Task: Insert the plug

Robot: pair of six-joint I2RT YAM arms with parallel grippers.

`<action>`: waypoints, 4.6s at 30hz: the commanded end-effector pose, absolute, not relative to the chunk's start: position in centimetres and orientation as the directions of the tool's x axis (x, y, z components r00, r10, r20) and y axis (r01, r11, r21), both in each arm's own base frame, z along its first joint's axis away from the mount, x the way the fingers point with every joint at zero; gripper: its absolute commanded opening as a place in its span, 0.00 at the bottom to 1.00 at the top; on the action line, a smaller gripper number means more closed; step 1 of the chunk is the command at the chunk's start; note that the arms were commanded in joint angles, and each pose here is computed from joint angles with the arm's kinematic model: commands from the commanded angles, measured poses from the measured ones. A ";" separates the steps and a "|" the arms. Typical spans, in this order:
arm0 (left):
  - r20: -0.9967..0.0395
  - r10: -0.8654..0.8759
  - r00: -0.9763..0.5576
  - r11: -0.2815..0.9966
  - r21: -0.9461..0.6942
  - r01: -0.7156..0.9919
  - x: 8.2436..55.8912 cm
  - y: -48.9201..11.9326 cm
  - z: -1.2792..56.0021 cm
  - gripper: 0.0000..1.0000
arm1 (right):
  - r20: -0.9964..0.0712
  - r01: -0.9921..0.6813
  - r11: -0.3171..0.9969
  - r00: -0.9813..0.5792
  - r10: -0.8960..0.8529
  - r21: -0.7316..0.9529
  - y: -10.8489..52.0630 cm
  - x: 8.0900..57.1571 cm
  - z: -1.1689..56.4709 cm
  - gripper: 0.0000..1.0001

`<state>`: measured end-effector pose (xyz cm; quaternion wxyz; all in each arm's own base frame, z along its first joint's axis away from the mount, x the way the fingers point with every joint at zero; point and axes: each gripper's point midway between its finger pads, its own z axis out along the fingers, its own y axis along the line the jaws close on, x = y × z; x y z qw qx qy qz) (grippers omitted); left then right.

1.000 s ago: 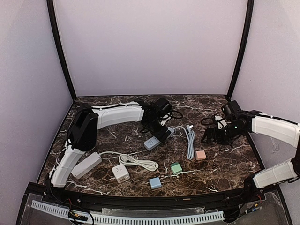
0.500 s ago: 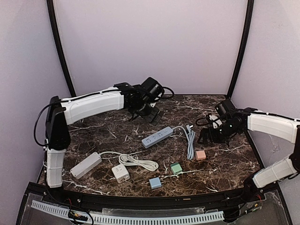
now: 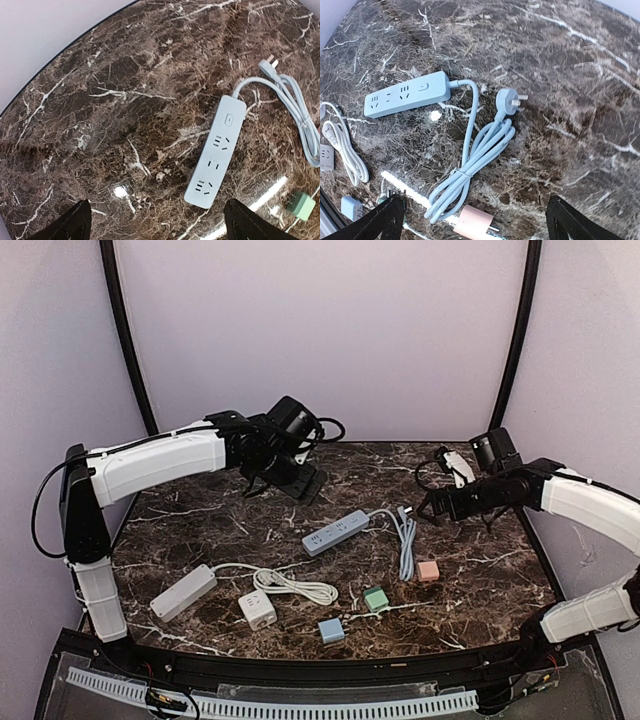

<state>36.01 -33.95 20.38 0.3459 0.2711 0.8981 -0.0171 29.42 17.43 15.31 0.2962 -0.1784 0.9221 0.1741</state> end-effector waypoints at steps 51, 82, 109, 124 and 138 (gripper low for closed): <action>-0.510 0.566 -0.648 0.702 -0.115 0.703 24.6 -33.0 19.1 0.84 | -0.558 -0.965 0.183 -0.048 -0.828 -0.190 18.8 22.8 6.1 0.98; -0.497 0.570 -0.654 0.704 -0.114 0.701 23.6 -31.8 17.3 0.82 | -0.513 -0.936 0.333 -0.232 -0.827 -0.113 17.4 22.9 2.4 0.64; -0.486 0.567 -0.665 0.704 -0.133 0.698 24.1 -32.9 17.2 0.81 | -0.536 -0.916 0.377 -0.250 -0.806 -0.139 17.3 23.0 3.1 0.84; -0.475 0.570 -0.671 0.710 -0.127 0.693 23.7 -32.6 17.6 0.81 | -0.564 -0.943 0.326 -0.230 -0.793 -0.074 18.0 21.2 2.7 0.59; -0.473 0.584 -0.660 0.695 -0.129 0.707 23.7 -33.9 17.6 0.80 | -0.546 -0.930 0.349 -0.236 -0.804 -0.112 17.4 21.8 1.7 0.67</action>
